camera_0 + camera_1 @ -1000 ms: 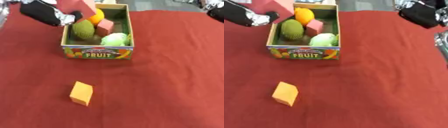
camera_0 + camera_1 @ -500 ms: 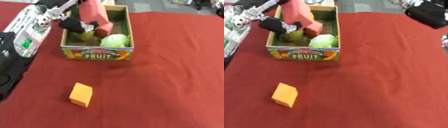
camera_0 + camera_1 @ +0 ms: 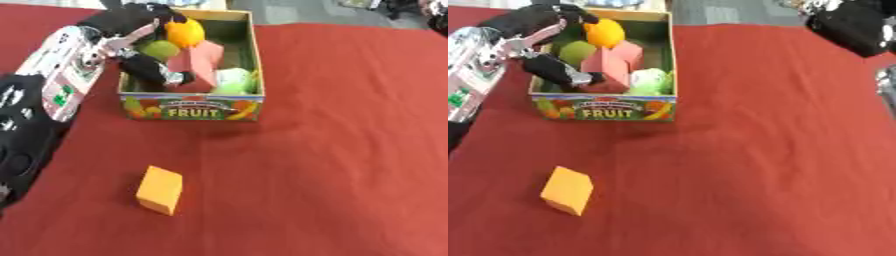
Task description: Pick up objects on the table and place them in the box.
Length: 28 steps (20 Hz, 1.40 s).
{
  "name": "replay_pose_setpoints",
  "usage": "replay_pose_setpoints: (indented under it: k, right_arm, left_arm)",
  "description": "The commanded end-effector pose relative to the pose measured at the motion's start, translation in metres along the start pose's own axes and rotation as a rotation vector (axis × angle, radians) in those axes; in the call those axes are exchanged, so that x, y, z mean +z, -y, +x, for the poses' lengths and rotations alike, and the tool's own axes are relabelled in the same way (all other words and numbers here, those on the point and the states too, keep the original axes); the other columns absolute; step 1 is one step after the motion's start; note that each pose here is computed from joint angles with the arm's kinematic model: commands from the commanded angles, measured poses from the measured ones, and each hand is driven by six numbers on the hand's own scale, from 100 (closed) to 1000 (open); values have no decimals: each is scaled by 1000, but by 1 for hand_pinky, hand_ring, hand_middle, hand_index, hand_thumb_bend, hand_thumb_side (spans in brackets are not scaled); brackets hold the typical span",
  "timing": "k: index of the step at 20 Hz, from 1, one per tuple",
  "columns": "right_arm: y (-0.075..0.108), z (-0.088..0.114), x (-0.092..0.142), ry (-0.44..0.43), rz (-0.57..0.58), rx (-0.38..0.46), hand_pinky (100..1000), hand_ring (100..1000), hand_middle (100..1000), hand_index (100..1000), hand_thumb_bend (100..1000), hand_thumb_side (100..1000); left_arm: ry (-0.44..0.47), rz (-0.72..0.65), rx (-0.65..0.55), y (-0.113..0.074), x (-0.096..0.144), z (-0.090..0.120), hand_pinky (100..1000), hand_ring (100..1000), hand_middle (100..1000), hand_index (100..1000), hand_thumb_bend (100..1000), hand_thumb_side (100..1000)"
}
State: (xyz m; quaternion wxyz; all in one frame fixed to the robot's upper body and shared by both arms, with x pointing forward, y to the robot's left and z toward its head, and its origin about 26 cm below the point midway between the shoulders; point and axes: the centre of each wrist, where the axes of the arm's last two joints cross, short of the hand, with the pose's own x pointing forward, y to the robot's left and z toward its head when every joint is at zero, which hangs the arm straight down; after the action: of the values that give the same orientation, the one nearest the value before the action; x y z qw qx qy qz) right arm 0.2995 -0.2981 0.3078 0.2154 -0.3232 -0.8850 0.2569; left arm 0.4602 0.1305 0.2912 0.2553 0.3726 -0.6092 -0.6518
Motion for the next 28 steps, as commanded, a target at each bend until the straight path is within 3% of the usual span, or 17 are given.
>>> replay_pose_setpoints:
  k: [1, 3, 8, 14, 17, 21, 28]
  right_arm:
    - [8, 4, -4, 20, -14, 15, 843, 831, 742, 867, 100, 529]
    - [8, 3, -3, 16, -14, 15, 843, 831, 742, 867, 100, 535]
    - [8, 2, 0, 4, -13, 21, 843, 831, 741, 867, 100, 535]
    - [11, -2, 4, -15, -17, 49, 843, 827, 741, 867, 100, 532]
    - [13, -3, 6, -20, -23, 59, 843, 826, 741, 867, 100, 529]
    - [13, -3, 6, -18, -23, 62, 843, 826, 742, 867, 100, 525]
    - [14, -4, 8, -26, -31, 68, 843, 826, 741, 866, 100, 529]
  left_arm:
    - [-54, 11, -50, -13, 5, -8, 980, 979, 906, 981, 721, 789]
    - [-78, 54, -61, -18, 7, -8, 973, 989, 902, 979, 741, 814]
    - [-69, 244, -11, -48, 25, -6, 943, 947, 866, 944, 516, 731]
    - [58, 434, 46, -95, 86, 14, 897, 885, 816, 898, 431, 673]
    - [137, 447, 61, -104, 123, 30, 883, 863, 794, 874, 412, 674]
    - [200, 335, 31, -90, 158, 47, 879, 858, 792, 878, 420, 678]
    - [305, 120, -11, -45, 169, 40, 883, 852, 786, 877, 444, 669]
